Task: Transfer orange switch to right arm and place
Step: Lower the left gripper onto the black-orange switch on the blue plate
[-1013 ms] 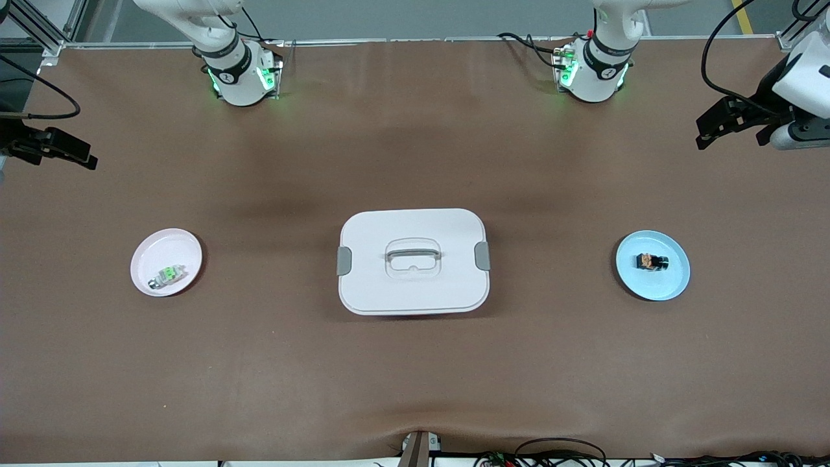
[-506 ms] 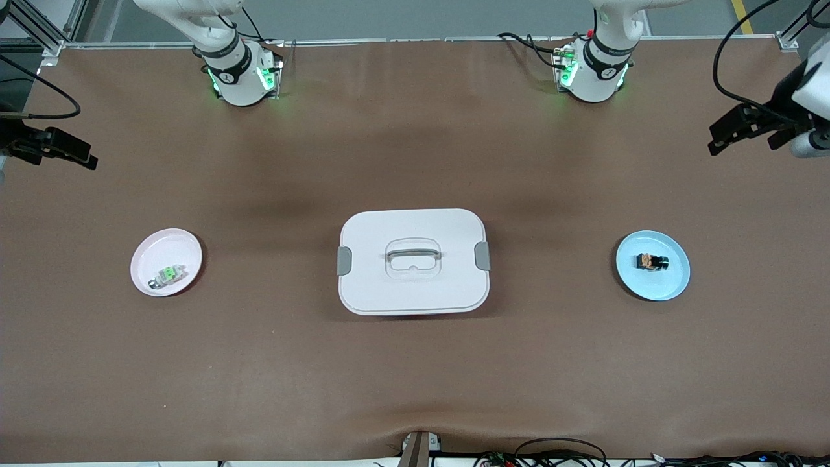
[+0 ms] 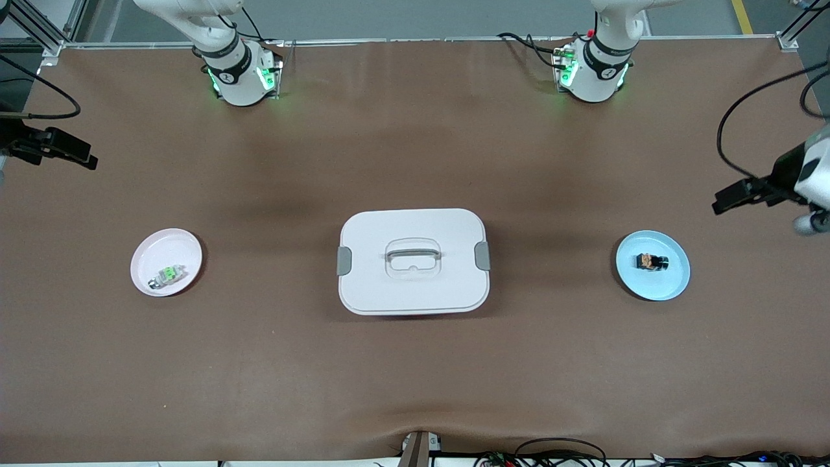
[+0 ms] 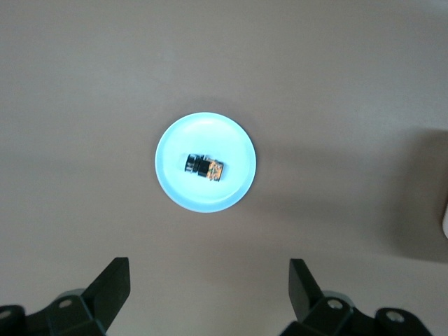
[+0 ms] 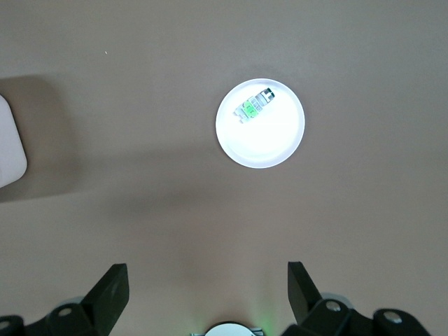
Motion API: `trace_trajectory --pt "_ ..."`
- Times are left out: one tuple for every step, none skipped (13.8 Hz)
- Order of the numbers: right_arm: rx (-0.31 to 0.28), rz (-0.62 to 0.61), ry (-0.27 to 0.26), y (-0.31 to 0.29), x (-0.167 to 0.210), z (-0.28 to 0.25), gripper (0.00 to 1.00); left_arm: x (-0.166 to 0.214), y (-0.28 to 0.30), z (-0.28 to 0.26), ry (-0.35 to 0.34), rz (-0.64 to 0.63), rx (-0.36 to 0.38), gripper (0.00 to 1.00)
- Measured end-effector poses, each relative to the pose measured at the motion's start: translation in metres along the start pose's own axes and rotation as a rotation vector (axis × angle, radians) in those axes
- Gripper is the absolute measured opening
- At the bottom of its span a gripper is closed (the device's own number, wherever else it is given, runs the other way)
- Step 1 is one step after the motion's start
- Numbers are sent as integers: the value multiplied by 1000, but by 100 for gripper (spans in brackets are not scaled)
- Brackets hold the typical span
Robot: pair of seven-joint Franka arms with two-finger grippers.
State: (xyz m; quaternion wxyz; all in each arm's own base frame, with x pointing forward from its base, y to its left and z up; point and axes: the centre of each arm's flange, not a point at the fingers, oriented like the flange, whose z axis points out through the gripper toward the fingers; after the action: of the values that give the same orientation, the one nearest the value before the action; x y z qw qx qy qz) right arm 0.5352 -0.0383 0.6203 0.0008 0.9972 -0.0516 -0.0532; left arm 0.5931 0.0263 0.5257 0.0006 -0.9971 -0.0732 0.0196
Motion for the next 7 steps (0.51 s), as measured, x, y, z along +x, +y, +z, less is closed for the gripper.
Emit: trace_trajectory --pt "0 0 0 0 0 0 100 8 -1 15 -10 8 -3 100" --pt "0 0 0 0 0 0 100 14 -4 27 -16 20 -5 100" --pt "0 0 0 0 0 0 100 19 -8 39 -18 43 -8 100" --pt "0 0 0 0 0 0 100 24 -15 52 -17 76 -11 100" --pt "0 1 0 0 0 0 100 28 -24 65 -13 105 -14 100" --pt "0 1 0 0 0 0 100 31 -30 78 -3 121 -16 100" --pt "0 0 1 0 0 0 100 34 -33 91 11 126 -18 100"
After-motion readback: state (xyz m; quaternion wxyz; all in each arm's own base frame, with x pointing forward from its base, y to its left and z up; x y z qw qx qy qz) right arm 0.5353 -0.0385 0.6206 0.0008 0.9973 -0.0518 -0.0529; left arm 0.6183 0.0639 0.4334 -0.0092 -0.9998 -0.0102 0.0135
